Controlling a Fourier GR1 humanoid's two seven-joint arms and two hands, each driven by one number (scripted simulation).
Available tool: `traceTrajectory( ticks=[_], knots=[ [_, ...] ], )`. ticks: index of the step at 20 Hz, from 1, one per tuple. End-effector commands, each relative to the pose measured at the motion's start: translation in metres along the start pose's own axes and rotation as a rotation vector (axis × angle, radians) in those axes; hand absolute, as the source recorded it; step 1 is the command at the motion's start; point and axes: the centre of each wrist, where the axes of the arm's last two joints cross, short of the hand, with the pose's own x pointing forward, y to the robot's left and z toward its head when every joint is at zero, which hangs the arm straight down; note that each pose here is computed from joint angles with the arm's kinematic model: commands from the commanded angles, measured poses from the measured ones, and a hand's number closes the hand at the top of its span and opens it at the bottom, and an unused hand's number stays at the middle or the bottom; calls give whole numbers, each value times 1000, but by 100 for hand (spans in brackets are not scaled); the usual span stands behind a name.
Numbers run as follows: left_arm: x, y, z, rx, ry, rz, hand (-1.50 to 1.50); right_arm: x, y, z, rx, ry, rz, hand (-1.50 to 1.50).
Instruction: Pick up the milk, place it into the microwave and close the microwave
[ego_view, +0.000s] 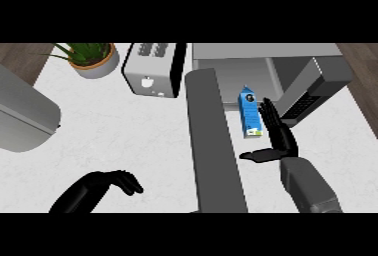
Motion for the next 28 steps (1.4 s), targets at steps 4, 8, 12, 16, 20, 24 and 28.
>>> traceTrajectory(
  ticks=[4,8,12,16,20,24,28],
  knots=[
    [-11,-8,-39,-7,53,-62,150,-22,-31,77,-44,7,37,-150],
    [-24,-9,-54,-92,85,-109,150,-16,-59,110,-98,-20,40,-150],
    [-47,-33,-74,-154,59,-173,150,-6,-81,146,-130,-41,39,-150],
    [-54,-37,-95,-170,57,-179,150,20,-104,173,-118,-70,51,-150],
    [-67,-70,-94,-187,21,-177,150,42,-104,189,-83,-95,10,-150],
    [-79,-104,-106,-240,24,-172,150,73,-111,180,-63,-182,15,-150],
    [-90,-132,-104,-295,119,-155,150,78,-84,185,8,-200,-78,-150]
  ],
)
